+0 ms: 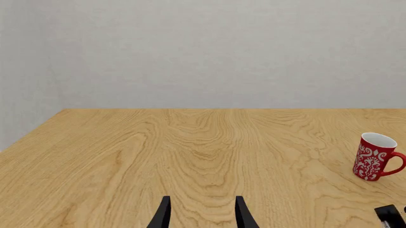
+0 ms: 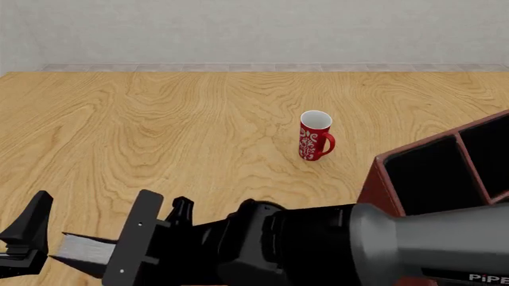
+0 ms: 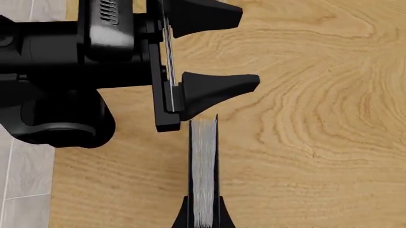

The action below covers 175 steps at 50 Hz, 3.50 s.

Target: Pick up the book and place it in the left compartment of the caddy.

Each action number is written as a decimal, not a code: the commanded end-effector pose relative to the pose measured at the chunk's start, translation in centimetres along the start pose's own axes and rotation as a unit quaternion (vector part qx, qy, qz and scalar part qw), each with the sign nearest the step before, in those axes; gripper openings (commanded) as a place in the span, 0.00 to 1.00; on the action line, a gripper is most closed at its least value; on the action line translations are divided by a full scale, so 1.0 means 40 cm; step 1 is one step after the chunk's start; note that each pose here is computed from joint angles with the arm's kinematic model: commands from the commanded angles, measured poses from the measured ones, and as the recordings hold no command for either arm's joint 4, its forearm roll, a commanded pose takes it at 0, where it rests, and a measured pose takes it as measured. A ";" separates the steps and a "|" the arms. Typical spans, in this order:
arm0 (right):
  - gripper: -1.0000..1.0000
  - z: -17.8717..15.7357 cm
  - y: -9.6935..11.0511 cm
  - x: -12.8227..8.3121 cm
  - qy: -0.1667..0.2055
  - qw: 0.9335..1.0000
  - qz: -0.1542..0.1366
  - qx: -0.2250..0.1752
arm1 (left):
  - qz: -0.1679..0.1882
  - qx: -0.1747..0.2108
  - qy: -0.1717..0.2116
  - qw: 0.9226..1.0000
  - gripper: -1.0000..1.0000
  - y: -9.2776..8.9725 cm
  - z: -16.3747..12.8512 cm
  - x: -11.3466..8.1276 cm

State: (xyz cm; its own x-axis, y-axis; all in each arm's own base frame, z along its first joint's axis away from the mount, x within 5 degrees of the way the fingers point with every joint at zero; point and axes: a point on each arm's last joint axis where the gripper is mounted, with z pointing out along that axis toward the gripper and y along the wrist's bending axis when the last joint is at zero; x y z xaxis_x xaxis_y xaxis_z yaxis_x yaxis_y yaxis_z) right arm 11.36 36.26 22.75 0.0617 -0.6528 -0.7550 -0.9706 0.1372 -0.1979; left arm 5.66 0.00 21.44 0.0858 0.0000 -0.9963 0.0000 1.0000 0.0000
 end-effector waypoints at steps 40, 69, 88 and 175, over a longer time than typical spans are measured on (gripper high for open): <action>0.00 -0.188 -0.237 -0.059 -0.060 0.990 0.002 0.126 | 0.000 0.000 0.000 1.000 1.00 0.000 0.000 0.000; 0.00 -0.335 -0.270 -0.085 -0.070 0.985 0.006 0.157 | 0.000 0.000 0.000 1.000 1.00 0.000 0.000 0.000; 0.00 -0.470 -0.301 -0.068 -0.081 0.975 0.026 0.203 | 0.000 0.000 0.000 1.000 1.00 0.000 0.000 0.000; 0.00 -0.974 -0.152 0.077 -0.084 0.909 0.164 0.375 | 0.000 0.000 0.000 1.000 1.00 0.000 0.000 0.000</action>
State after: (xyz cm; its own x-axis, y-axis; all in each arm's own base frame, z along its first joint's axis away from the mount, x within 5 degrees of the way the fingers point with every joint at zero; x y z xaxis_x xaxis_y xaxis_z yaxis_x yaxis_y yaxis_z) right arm 10.45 6.23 45.67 -0.0913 -0.4032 -0.9105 -0.5658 0.7734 -0.2858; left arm 5.66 0.00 21.44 0.0858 0.0000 -0.9963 0.0000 1.0000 0.0000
